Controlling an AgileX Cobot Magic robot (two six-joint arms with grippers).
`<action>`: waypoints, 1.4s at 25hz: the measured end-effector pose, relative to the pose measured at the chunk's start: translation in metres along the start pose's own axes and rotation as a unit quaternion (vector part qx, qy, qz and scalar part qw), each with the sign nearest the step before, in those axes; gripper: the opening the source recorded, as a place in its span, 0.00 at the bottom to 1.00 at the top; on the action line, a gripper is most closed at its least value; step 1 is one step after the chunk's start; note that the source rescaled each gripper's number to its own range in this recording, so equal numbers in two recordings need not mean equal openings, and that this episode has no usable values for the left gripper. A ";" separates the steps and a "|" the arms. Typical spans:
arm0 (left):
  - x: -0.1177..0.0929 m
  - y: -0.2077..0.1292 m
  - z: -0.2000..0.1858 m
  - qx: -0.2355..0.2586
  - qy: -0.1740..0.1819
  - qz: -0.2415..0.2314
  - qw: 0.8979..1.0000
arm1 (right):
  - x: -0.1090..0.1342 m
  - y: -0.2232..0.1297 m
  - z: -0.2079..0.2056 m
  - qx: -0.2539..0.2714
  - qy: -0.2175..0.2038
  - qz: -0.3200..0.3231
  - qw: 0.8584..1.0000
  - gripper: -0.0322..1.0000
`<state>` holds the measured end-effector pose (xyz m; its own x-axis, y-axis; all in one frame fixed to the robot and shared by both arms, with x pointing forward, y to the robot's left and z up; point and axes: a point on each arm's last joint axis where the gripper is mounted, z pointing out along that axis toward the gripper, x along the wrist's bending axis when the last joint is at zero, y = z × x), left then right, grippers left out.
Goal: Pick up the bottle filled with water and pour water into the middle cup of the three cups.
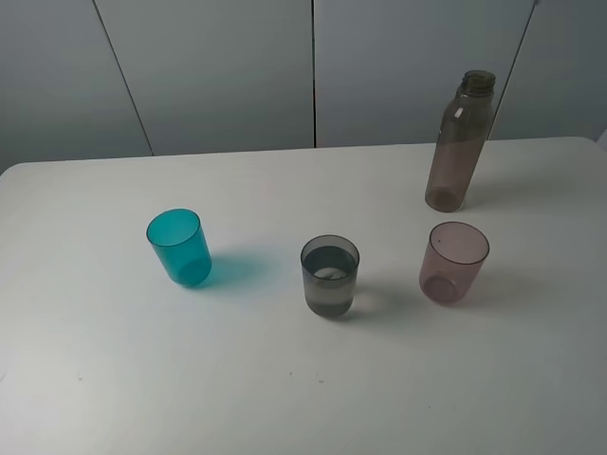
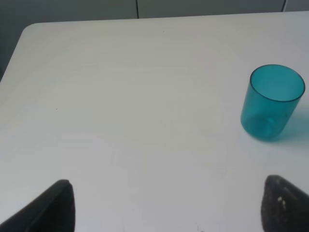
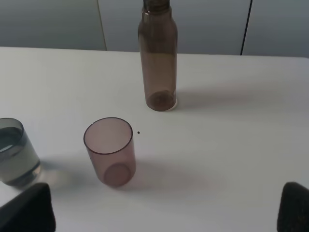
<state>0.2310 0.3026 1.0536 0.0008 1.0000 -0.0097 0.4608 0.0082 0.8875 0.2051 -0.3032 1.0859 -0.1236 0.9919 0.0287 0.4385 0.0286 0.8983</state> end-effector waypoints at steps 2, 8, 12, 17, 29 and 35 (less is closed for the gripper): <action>0.000 0.000 0.000 0.000 0.000 0.000 1.000 | 0.001 0.000 0.000 -0.001 0.005 0.002 1.000 1.00; 0.000 0.000 0.000 0.000 0.000 0.000 1.000 | 0.002 -0.013 0.026 0.025 0.012 -0.010 1.000 1.00; 0.000 0.000 0.000 0.000 0.000 0.000 1.000 | 0.004 -0.020 0.038 0.031 0.026 -0.008 0.999 1.00; 0.000 0.000 0.000 0.000 0.000 0.000 1.000 | 0.004 -0.019 0.038 0.024 0.027 -0.008 0.999 1.00; 0.000 0.000 0.000 0.000 0.000 0.000 1.000 | 0.005 -0.019 0.039 0.022 -0.008 0.011 1.000 1.00; 0.000 0.000 0.000 0.000 0.000 0.001 1.000 | 0.005 -0.019 0.039 0.021 -0.019 0.017 0.999 1.00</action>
<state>0.2310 0.3026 1.0536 0.0017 1.0000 -0.0079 0.4608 0.0062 0.8875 0.2308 -0.2938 1.0524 -0.0749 0.9964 0.0407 0.4792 0.0001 0.8777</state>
